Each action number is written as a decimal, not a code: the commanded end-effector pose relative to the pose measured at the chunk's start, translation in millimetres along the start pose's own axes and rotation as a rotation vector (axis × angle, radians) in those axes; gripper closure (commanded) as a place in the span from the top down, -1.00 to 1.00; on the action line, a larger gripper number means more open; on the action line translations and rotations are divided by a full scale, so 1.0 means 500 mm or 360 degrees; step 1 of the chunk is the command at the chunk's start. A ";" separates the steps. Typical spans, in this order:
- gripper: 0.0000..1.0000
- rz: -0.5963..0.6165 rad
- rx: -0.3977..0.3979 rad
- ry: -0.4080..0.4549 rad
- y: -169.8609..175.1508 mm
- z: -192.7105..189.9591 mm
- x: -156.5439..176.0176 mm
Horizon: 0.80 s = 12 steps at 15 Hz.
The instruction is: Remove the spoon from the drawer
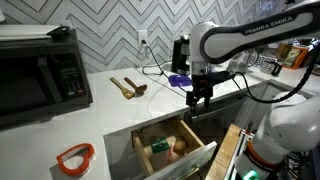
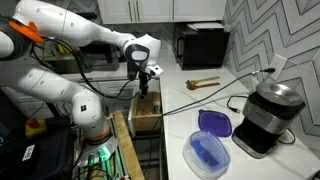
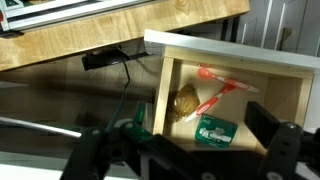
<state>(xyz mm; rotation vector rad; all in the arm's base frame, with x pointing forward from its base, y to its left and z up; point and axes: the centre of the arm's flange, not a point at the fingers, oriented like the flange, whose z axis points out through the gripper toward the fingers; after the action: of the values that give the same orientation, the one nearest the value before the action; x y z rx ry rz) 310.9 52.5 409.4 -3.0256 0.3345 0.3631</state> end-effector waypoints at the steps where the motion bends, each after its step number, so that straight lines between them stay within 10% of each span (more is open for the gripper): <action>1: 1.00 -0.0034 0.0007 -0.0018 -0.033 0.024 -0.004; 12: 1.00 0.0205 0.0137 0.0082 -0.115 0.124 -0.025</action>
<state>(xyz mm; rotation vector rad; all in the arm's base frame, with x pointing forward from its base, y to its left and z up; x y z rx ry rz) 306.7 101.0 381.8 -2.9710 0.3809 0.3089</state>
